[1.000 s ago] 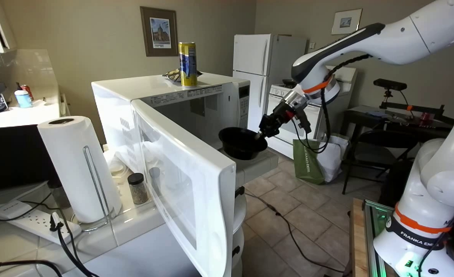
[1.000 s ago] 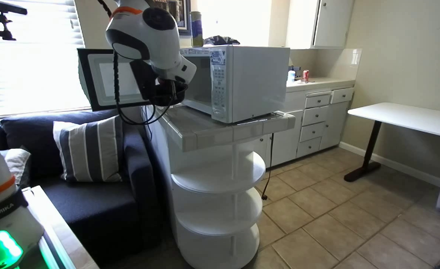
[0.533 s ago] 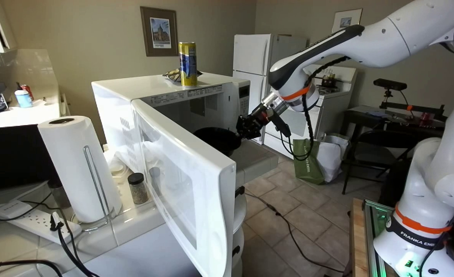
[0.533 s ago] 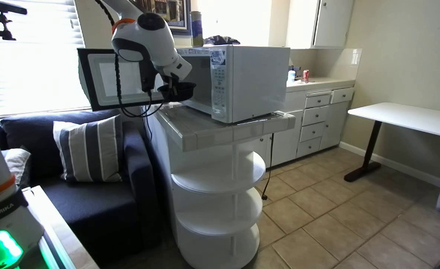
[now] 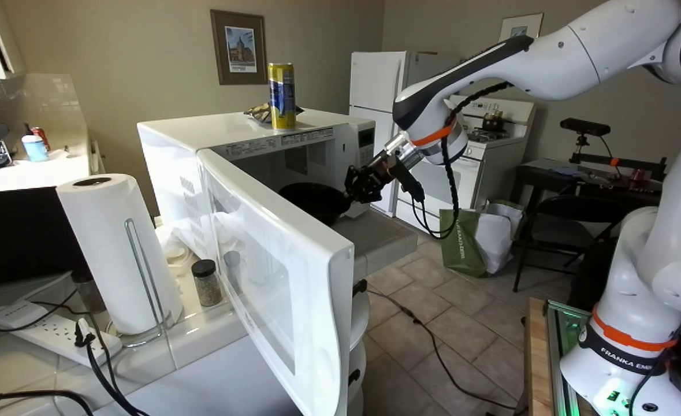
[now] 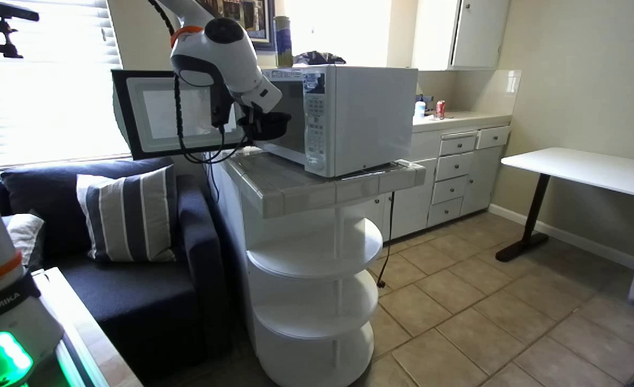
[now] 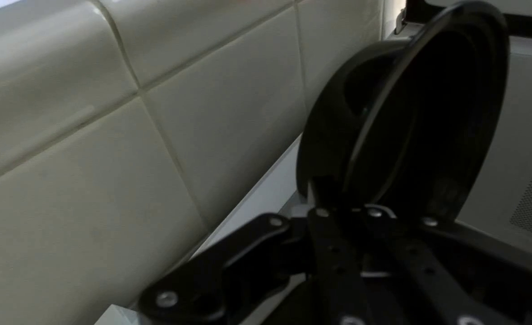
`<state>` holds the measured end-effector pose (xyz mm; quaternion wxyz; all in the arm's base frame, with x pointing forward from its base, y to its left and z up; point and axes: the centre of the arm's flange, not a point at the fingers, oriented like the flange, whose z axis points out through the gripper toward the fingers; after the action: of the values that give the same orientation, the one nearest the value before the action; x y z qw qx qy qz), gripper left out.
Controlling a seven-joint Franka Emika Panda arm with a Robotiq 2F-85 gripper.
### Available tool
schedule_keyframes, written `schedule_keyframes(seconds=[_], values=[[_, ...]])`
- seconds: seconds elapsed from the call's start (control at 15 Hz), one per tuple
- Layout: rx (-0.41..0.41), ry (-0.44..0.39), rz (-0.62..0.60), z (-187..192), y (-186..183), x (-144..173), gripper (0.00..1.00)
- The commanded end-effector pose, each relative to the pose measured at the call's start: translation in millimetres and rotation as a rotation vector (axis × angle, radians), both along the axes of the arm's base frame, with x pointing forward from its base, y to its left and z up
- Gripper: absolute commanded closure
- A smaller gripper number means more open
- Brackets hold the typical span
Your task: Put the black bowl in the microwave.
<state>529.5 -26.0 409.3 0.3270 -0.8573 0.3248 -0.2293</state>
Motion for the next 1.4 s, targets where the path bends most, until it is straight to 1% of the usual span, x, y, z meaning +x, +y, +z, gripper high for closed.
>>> schedule_keyframes(seconds=[0.0, 0.13, 0.2, 0.27, 0.6, 0.8, 0.93, 1.13, 1.33], values=[[0.000, 0.000, 0.000, 0, 0, 0, 0.93], [0.000, 0.000, 0.000, 0, 0, 0, 0.93], [0.000, 0.000, 0.000, 0, 0, 0, 0.98], [-0.007, 0.010, -0.026, 0, 6, 8, 0.98], [-0.067, -0.027, -0.117, -8, 37, 44, 0.98], [-0.073, -0.007, -0.227, -16, 52, 64, 0.98], [-0.037, 0.000, -0.288, -20, 55, 75, 0.98], [0.058, 0.014, -0.357, -20, 55, 87, 0.98], [0.118, 0.018, -0.427, -17, 53, 100, 0.98]])
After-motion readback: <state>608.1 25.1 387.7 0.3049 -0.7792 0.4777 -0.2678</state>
